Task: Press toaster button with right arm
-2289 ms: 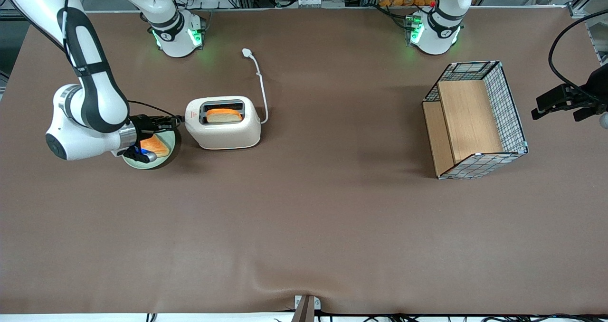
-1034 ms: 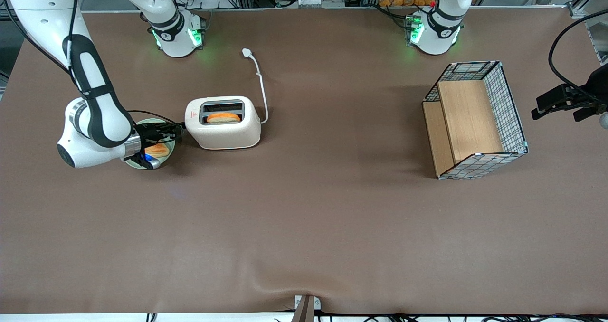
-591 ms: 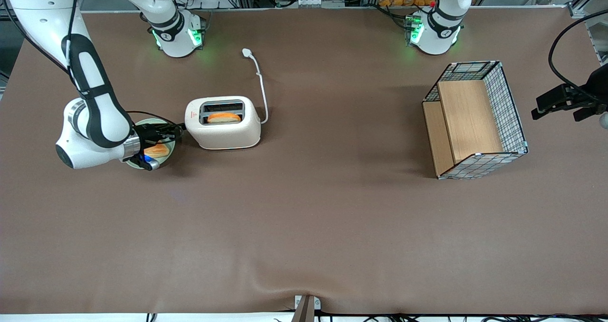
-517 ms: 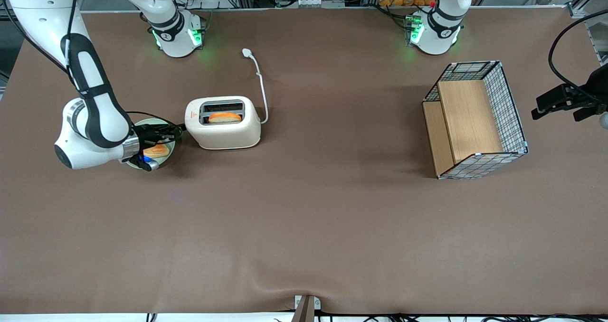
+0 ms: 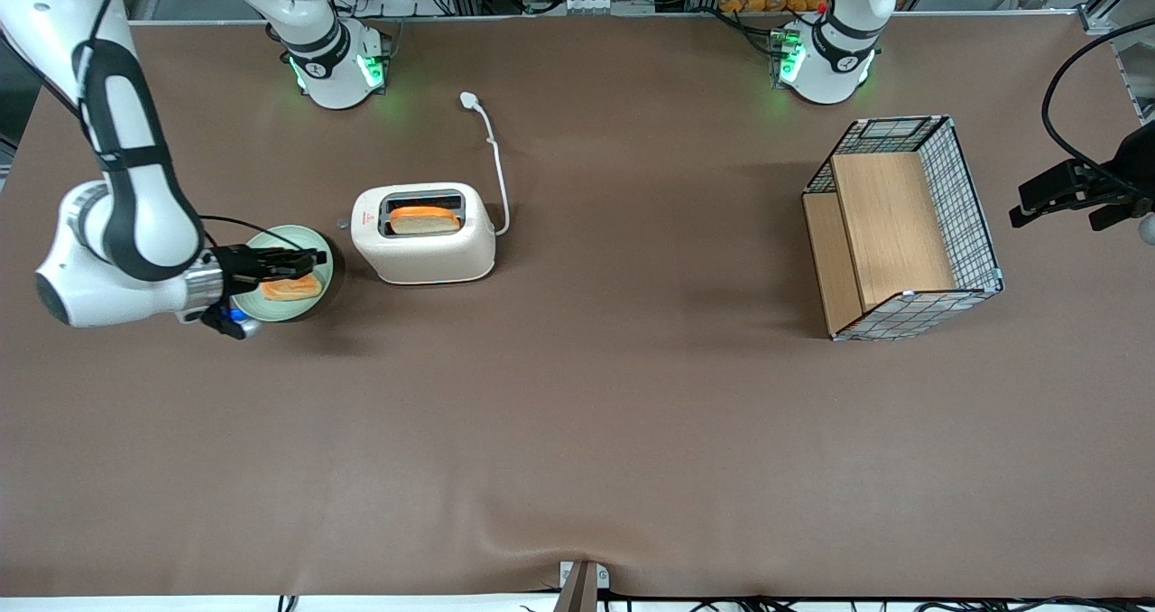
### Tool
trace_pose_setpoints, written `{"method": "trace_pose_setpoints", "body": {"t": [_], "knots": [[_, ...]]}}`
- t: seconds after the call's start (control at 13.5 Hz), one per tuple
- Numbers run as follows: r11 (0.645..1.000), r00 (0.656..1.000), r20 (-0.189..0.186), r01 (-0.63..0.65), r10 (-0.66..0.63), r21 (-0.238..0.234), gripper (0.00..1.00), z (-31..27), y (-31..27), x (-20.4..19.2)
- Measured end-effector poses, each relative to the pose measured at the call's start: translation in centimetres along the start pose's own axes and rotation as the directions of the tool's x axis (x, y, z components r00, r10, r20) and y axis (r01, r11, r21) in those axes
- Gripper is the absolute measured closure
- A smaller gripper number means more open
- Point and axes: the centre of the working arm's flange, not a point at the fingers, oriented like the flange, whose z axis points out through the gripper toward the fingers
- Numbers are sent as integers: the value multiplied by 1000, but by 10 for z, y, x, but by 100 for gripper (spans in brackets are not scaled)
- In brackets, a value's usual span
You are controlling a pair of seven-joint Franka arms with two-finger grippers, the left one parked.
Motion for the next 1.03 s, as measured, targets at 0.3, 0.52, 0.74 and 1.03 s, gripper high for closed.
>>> {"method": "trace_pose_setpoints", "body": {"t": [0.3, 0.52, 0.74, 1.03], "knots": [[981, 987, -128, 77, -101, -178, 20, -72, -15, -17], [942, 949, -228, 144, -219, -304, 0, -127, -31, -47], [898, 901, -300, 179, -314, -403, 0, -170, -43, -83], [879, 866, -350, 184, -357, -441, 0, -203, -56, -129]]}}
